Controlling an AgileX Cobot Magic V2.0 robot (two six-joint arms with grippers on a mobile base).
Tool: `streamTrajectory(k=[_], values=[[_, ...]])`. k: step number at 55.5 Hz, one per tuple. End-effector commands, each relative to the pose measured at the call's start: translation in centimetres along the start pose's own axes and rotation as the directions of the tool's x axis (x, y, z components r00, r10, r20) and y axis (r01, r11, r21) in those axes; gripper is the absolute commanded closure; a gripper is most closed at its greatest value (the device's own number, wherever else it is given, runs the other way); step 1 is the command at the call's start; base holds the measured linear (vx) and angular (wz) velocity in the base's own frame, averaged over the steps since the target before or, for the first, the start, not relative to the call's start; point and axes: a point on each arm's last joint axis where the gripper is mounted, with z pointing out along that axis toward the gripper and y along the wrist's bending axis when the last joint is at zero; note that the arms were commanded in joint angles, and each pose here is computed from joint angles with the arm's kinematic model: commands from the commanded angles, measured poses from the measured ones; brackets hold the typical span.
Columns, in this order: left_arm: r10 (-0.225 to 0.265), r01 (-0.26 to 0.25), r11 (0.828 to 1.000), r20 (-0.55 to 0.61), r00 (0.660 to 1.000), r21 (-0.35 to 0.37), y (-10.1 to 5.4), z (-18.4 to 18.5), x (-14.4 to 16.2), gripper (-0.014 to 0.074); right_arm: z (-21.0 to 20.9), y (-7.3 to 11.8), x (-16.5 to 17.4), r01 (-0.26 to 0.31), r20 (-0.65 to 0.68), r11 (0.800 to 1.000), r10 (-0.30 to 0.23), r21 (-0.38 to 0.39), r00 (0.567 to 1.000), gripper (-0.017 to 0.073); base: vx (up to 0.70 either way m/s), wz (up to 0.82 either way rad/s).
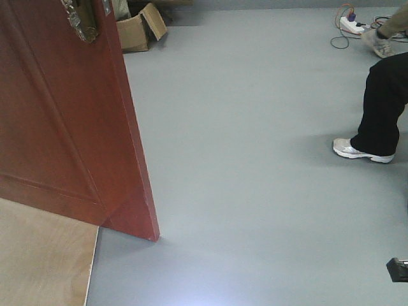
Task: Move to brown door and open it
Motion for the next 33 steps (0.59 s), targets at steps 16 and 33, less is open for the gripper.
streamTrajectory(k=[16, 33], values=[[-0.002, -0.002, 0.998, 0.063, 0.998, 0.067, -3.30, -1.20, -1.49, 0.0597, -0.07, -0.03, -0.59, 0.009, 0.084, 1.000, -0.010, 0.006, 0.996, 0.0559, 0.15, 0.00], [-0.002, -0.002, 0.998, 0.063, 0.998, 0.067, -3.30, -1.20, -1.49, 0.0597, -0.07, -0.03, -0.59, 0.009, 0.084, 1.000, -0.010, 0.006, 0.996, 0.0559, 0.15, -0.01]])
